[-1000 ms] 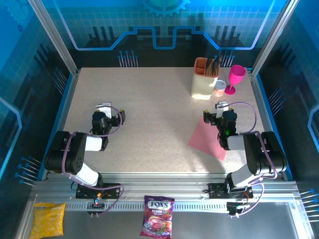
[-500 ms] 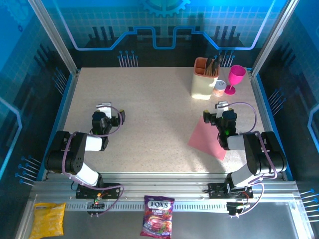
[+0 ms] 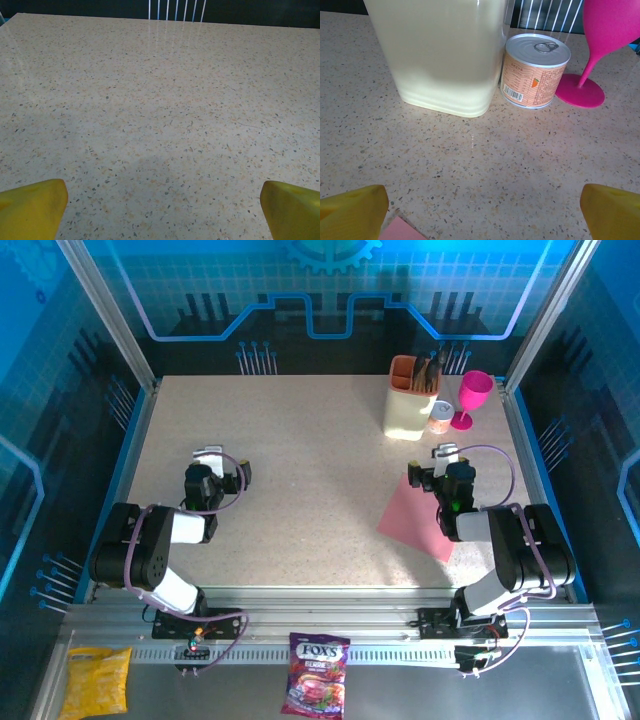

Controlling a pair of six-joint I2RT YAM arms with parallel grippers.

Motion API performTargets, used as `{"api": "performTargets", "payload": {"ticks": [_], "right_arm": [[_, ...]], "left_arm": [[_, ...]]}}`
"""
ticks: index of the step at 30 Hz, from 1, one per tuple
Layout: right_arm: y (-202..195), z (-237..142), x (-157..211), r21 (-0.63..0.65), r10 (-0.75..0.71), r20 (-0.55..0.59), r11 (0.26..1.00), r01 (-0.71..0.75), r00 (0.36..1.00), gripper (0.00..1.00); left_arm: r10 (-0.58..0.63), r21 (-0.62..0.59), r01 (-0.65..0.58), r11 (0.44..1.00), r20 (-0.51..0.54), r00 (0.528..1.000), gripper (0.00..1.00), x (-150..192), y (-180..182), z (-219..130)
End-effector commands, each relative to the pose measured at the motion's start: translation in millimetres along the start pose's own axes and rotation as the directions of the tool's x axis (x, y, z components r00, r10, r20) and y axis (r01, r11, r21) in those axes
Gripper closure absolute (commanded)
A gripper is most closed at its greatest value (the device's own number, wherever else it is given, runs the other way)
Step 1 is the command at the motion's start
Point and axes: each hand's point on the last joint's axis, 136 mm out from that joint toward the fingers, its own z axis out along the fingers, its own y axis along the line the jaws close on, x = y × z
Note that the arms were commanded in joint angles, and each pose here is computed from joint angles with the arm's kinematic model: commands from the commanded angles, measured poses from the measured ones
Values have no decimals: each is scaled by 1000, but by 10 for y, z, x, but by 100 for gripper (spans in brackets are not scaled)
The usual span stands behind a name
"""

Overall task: Fold a paper plane with a square sheet of paper (pick it up from the middle)
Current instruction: Move the square sheet of paper to the center of the table.

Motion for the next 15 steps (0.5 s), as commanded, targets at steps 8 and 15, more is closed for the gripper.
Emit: {"api": "performTargets", "payload": {"ticks": [8,15], "right_arm": [[24,-1,-97,-24,0,35,1000,1,999,1],[-12,-40,-204,-32,17,40,999,-16,999,1]], "left_arm": [[-2,17,1,1000,23,1000,0,-73,-23,13],[-1,-25,2,1000,30,1000,0,-141,27,-2]]}}
